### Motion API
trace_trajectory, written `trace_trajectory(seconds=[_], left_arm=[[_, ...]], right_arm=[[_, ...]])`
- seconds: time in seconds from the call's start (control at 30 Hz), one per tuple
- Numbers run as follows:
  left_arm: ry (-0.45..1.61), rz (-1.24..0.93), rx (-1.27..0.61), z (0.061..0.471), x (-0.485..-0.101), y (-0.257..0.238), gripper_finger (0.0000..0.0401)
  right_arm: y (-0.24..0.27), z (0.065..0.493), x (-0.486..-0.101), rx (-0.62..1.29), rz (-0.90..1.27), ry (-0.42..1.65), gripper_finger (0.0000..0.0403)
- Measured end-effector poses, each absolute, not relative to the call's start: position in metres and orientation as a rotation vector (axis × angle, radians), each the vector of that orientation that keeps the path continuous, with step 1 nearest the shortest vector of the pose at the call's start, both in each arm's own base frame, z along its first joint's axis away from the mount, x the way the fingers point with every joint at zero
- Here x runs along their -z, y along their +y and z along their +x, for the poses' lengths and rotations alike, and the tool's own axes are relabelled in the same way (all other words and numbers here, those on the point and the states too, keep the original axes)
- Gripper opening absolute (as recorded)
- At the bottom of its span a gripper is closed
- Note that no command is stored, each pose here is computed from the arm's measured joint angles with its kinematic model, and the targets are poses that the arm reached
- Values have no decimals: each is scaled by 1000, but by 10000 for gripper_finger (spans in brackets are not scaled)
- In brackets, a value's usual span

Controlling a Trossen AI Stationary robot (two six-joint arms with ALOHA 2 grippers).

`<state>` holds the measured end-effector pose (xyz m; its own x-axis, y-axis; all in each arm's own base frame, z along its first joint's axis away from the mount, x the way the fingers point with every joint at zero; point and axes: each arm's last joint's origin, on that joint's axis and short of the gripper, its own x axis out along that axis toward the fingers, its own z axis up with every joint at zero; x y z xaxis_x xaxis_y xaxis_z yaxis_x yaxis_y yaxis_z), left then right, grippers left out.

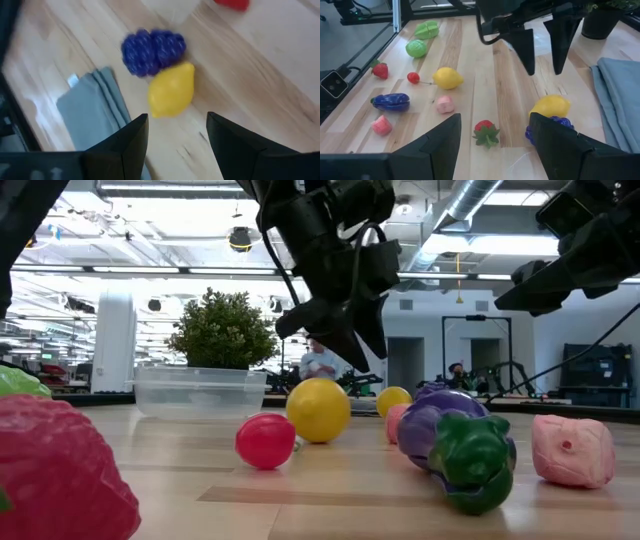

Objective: Pick and placing Produce into tupperware
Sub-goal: Put the left lemon into the transparent bin

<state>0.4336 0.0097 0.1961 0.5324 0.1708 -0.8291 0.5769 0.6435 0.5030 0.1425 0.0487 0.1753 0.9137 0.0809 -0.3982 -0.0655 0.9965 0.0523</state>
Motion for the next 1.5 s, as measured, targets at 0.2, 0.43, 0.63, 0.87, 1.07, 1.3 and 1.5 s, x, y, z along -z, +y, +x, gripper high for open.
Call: trace_trajectory(seconds=[0.2, 0.43, 0.63, 0.87, 1.07, 1.3, 1.5], left_arm=[[989, 895, 281, 439, -213, 11, 192], [1131, 756, 228, 431, -228, 12, 192], [1216, 467, 214, 399, -268, 6, 192], [1155, 358, 142, 350, -320, -32, 192], [992, 390, -2, 291, -342, -67, 192], [729, 332, -109, 217, -313, -81, 192], [577, 252, -150, 173, -262, -79, 192]], right_arm=[[51, 142, -176, -88, 39, 407, 260], [45, 143, -176, 3, 15, 397, 260], [35, 150, -184, 58, -77, 386, 260], [28, 166, -198, 86, -192, 458, 260], [24, 191, -210, 64, -208, 590, 260], [15, 233, -212, 22, -193, 709, 260], [0, 264, -201, 23, -128, 860, 260]])
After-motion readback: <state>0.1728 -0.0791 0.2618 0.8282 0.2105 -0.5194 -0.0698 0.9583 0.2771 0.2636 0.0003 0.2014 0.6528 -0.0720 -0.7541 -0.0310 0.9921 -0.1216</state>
